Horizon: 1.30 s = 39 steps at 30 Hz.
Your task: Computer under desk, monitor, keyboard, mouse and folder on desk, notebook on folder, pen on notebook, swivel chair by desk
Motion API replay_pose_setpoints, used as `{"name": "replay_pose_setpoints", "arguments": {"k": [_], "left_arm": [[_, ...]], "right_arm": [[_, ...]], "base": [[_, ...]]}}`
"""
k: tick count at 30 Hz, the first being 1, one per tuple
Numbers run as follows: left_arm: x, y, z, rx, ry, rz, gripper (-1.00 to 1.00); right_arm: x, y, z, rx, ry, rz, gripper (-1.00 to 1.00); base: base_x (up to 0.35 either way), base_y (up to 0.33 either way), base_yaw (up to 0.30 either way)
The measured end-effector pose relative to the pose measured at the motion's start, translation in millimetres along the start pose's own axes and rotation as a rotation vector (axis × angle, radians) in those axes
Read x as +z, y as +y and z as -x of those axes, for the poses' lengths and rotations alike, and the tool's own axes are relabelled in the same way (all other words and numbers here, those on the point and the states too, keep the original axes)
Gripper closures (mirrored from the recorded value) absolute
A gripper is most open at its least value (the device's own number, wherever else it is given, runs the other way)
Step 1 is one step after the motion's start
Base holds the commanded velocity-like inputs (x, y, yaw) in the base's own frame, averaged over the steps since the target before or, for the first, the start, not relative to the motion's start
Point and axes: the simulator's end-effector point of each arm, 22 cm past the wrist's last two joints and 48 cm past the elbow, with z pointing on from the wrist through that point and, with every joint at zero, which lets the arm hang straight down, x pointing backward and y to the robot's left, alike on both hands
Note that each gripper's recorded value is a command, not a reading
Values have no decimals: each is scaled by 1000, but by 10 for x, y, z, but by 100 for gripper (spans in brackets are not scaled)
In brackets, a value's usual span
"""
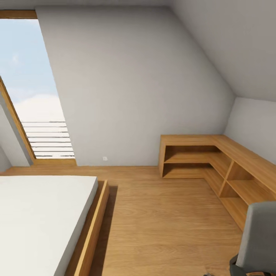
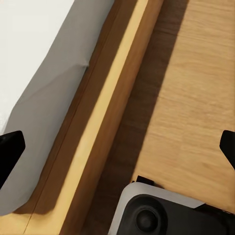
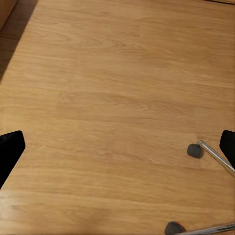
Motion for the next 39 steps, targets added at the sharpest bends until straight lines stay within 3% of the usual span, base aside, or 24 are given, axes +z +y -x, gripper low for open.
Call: {"name": "replay_pose_setpoints", "arguments": {"k": [25,39], "left_arm": [[2,-2,8,0,-2,-2,-100],[1,2,9,0,-3,-1,-100]], "right_arm": [[1,-7,7,-1,-2,1,-100],[-1,1,9,-1,-3,1,-100]], "base": [[8,2,-70],[269,0,-8]]}}
